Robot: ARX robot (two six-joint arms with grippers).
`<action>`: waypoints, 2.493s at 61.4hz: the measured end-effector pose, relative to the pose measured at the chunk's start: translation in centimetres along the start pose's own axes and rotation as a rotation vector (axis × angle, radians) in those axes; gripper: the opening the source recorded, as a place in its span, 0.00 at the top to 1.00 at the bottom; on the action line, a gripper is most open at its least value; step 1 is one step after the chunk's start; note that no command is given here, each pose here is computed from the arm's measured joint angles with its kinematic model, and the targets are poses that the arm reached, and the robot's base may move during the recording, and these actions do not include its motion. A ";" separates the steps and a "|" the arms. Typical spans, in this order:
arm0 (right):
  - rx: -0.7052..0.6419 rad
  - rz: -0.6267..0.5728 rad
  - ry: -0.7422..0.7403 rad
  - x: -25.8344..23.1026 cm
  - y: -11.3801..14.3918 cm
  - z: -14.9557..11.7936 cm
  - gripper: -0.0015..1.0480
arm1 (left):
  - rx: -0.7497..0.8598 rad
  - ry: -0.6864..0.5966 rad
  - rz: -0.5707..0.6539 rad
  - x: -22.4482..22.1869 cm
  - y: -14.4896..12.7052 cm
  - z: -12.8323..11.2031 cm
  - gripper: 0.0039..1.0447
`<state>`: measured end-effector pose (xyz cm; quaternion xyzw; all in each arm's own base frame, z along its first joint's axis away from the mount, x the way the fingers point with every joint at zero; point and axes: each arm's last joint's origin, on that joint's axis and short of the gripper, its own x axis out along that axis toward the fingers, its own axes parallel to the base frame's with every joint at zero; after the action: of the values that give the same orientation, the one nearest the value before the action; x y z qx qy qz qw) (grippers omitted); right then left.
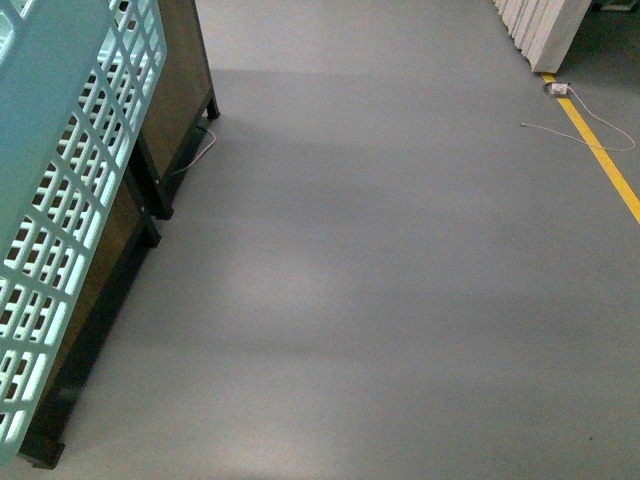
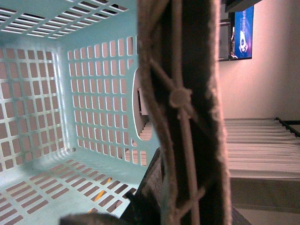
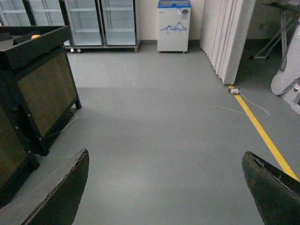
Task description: Pick lemon and mango into basket
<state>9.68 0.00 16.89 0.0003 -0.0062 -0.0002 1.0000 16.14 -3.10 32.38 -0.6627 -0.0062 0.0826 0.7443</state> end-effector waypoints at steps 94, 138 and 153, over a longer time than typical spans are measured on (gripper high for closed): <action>0.000 0.000 0.000 0.0 0.0 0.0 0.08 | 0.000 0.004 -0.003 0.0 -0.1 0.0 0.96; 0.000 0.001 0.000 0.0 0.0 0.0 0.08 | 0.000 0.002 -0.002 0.0 -0.1 0.0 0.96; 0.000 -0.002 -0.001 0.0 0.0 0.0 0.08 | 0.000 0.005 -0.001 0.0 -0.1 -0.1 0.96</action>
<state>9.68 -0.01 16.90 0.0001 -0.0066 -0.0013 1.0000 16.15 -3.18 32.43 -0.6630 -0.0046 0.0806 0.7443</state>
